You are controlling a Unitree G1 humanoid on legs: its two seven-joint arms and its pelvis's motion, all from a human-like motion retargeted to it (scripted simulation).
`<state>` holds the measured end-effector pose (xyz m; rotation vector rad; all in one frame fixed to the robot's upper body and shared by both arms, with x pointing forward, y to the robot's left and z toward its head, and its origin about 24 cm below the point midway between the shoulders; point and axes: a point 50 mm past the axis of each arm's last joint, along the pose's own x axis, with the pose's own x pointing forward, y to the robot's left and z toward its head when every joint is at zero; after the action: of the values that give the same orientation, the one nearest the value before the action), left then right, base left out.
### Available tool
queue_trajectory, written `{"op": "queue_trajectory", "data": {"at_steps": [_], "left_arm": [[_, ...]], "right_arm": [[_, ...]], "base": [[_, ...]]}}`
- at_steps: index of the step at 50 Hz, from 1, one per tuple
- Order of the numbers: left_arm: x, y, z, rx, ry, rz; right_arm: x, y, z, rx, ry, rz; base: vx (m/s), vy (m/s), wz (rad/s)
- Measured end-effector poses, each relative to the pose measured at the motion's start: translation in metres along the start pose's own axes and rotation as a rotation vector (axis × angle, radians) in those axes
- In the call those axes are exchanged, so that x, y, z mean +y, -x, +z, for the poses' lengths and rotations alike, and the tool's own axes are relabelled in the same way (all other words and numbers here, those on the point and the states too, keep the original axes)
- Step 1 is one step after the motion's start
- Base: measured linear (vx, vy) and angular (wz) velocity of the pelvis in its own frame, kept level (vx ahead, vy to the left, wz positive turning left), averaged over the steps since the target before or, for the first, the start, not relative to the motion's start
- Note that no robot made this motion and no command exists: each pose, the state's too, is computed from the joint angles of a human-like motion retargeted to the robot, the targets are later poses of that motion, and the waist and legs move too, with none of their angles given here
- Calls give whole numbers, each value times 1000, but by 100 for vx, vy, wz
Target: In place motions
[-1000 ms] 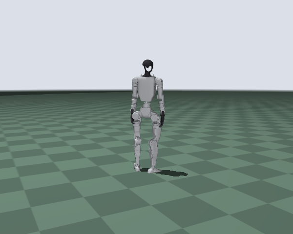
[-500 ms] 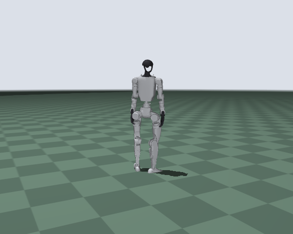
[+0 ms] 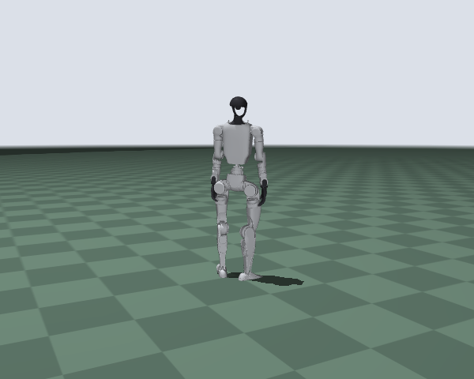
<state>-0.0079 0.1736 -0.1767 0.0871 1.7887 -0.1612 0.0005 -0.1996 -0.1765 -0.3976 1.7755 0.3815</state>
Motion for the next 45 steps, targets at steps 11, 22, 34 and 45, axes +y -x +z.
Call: {"op": "queue_trajectory", "data": {"at_steps": [11, 22, 34, 45], "left_arm": [[1, 0, 0, 1, -8, 2], [1, 0, 0, 0, -9, 4], [1, 0, 0, 2, -5, 2], [0, 0, 0, 2, -7, -1]], "right_arm": [[-1, 1, 5, -17, 13, 0], [-1, 1, 8, -26, 22, 2], [-1, 1, 4, -13, 22, 1], [-1, 1, 3, -10, 23, 3]], "base": [[0, 0, 0], [0, 0, 0], [0, 0, 0], [0, 0, 0]]}}
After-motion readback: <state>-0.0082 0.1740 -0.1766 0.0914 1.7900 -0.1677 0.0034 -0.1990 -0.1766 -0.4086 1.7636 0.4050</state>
